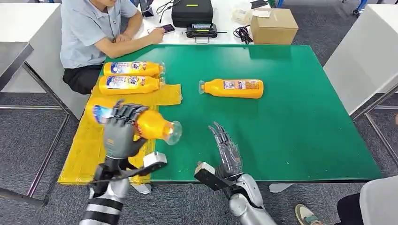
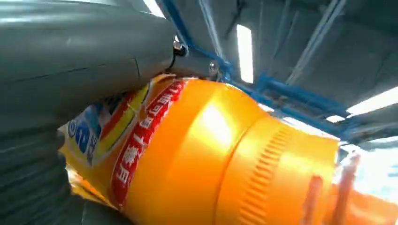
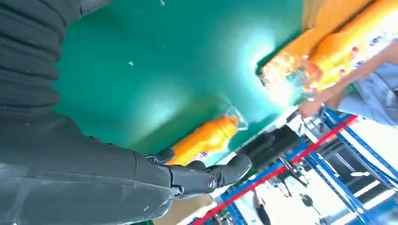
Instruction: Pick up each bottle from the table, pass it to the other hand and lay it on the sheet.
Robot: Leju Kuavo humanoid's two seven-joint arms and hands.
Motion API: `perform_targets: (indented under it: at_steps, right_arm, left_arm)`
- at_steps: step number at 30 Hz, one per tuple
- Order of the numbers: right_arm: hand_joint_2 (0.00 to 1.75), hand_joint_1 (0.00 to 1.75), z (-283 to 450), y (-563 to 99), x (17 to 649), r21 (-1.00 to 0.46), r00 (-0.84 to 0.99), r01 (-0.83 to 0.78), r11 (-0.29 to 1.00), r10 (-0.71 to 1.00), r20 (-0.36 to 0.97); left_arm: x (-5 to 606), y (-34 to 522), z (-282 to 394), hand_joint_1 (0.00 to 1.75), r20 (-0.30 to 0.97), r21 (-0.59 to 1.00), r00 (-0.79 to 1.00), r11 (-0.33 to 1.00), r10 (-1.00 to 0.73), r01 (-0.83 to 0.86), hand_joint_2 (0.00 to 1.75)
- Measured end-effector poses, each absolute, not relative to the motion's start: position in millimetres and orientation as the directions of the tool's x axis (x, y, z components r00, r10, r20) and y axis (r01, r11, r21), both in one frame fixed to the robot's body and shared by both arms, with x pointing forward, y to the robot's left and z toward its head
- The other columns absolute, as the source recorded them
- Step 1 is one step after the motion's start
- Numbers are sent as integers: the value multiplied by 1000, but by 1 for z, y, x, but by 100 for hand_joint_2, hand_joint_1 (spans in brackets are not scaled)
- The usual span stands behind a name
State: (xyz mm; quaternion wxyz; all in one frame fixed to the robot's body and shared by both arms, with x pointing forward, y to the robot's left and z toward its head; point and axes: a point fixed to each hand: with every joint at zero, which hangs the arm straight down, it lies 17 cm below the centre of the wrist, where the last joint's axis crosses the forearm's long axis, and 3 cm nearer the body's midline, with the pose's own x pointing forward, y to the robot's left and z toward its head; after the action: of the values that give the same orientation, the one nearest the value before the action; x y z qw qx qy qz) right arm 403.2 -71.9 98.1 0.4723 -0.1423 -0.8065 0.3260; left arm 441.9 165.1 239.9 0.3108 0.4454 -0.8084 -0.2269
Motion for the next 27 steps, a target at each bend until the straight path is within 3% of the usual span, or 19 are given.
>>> perform_targets:
  at_steps: [5, 13, 18, 27]
  right_arm:
    - [175, 0, 105, -75, 402, -636, -509, -79, 768, 517, 688]
    - [175, 0, 105, -75, 401, -598, -494, -130, 791, 472, 731]
    - [175, 0, 105, -78, 403, -589, -486, -136, 797, 464, 740]
    - [175, 0, 103, -79, 405, -546, -460, -172, 820, 423, 781]
  left_arm:
    - [452, 198, 209, 175, 280, 727, -268, 386, -922, -568, 175]
    - [467, 213, 168, 175, 309, 809, -114, 324, -944, -490, 175]
    - [471, 204, 148, 175, 286, 843, -130, 313, -949, -438, 175]
    - [484, 172, 102, 171, 358, 888, -142, 384, -923, -255, 175]
